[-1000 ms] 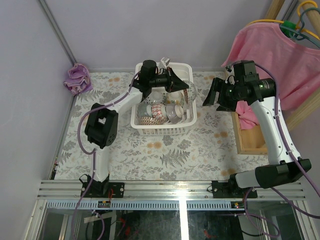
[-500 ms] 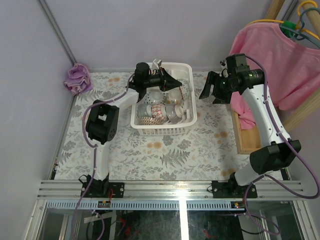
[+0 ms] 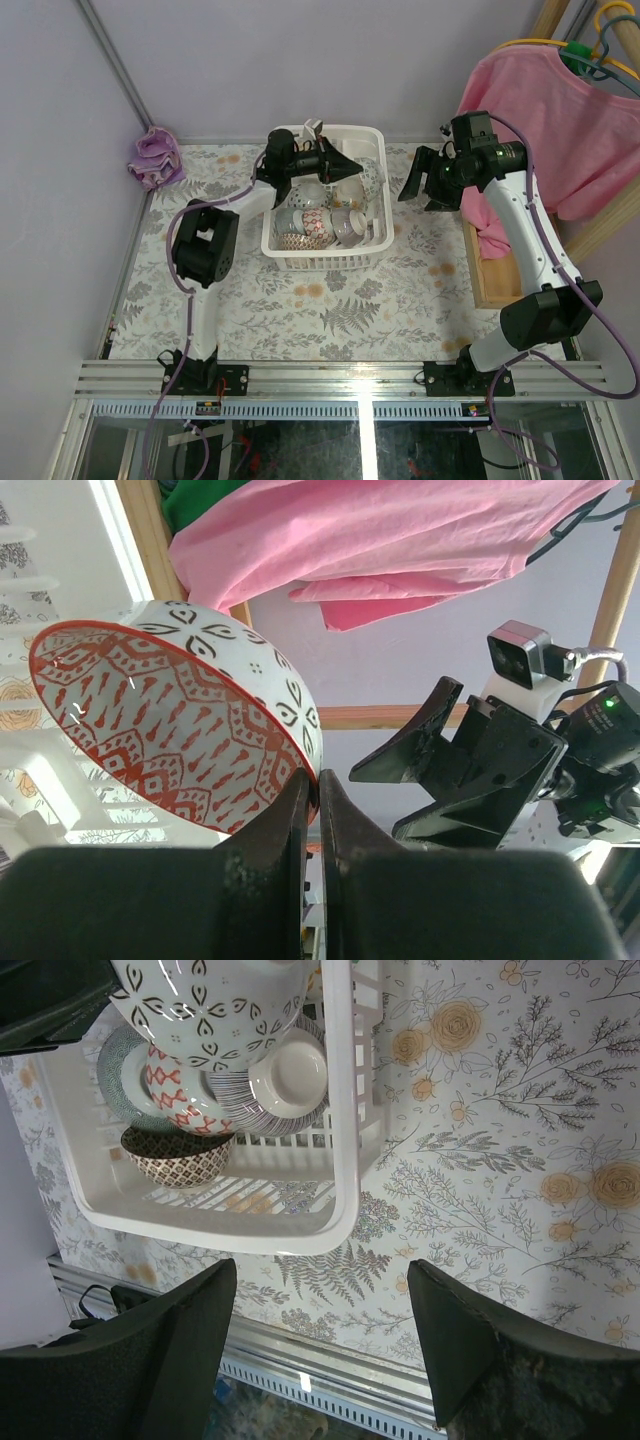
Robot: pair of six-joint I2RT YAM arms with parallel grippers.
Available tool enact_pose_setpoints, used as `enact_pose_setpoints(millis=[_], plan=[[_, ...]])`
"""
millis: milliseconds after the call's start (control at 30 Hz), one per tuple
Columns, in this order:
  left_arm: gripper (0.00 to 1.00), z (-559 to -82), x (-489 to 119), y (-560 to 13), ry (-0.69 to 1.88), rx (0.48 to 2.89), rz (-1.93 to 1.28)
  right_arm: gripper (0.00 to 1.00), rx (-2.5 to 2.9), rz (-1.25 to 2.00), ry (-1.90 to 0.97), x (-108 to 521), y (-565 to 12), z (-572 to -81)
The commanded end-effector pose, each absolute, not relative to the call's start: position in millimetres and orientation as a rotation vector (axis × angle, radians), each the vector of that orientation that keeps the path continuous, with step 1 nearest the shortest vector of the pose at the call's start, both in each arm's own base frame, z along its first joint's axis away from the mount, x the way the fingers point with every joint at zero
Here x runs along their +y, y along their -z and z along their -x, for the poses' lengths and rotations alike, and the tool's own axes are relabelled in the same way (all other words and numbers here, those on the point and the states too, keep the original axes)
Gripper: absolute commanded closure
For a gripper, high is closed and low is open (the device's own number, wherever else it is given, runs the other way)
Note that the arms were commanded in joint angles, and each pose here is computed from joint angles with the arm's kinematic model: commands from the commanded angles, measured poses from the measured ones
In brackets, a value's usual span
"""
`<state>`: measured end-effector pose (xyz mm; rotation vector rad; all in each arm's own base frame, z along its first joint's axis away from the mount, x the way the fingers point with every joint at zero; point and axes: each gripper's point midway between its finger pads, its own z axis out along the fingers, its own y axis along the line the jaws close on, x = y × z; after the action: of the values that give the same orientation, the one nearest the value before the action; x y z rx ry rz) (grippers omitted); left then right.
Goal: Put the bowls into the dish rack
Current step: Adjust the dish rack at the center of the board.
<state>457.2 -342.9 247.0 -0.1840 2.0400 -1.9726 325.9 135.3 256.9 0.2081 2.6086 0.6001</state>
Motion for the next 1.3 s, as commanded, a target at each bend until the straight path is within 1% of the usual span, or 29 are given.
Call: enact_pose_setpoints(millis=[0,167,267,467,500,633,800,933,1000,1133,1267], plan=[[1.00,-453.1,-330.0,-283.3,2.037,1.879,0.085,0.24,2.558,-0.185,-0.609,132.2,-278.8,-320.2],[1.00,-420.1,-324.9,-325.7,2.078,1.885,-0.031,0.24,2.554,-0.179,-0.616,131.7,-282.9,-313.4],[1.00,-396.7,-320.2,-341.1,2.080,1.949,-0.087,0.24,2.546,-0.178,-0.642,133.1,-287.4,-306.6],[1.00,-344.9,-315.0,-337.5,1.975,2.173,-0.146,0.24,2.570,-0.120,-0.687,134.9,-289.4,-281.5],[1.00,-334.4,-314.5,-331.3,1.959,2.245,-0.124,0.24,2.580,-0.103,-0.697,135.7,-288.5,-275.6],[1.00,-301.9,-315.1,-326.0,1.882,2.407,-0.161,0.24,2.590,-0.075,-0.757,139.6,-289.4,-257.5],[1.00,-294.6,-319.5,-308.0,1.788,2.531,-0.176,0.24,2.597,-0.053,-0.833,145.4,-284.8,-240.4],[1.00,-295.7,-331.9,-301.9,1.810,2.535,-0.235,0.24,2.578,-0.030,-0.866,148.7,-286.9,-233.4],[1.00,-288.8,-340.7,-301.1,1.826,2.544,-0.278,0.24,2.562,-0.001,-0.870,151.1,-293.0,-232.8],[1.00,-264.1,-351.4,-314.2,1.839,2.536,-0.342,0.23,2.516,0.063,-0.907,160.9,-306.1,-236.5],[1.00,-251.1,-342.0,-303.1,1.807,2.568,-0.327,0.23,2.495,0.068,-0.913,165.4,-313.7,-252.1]])
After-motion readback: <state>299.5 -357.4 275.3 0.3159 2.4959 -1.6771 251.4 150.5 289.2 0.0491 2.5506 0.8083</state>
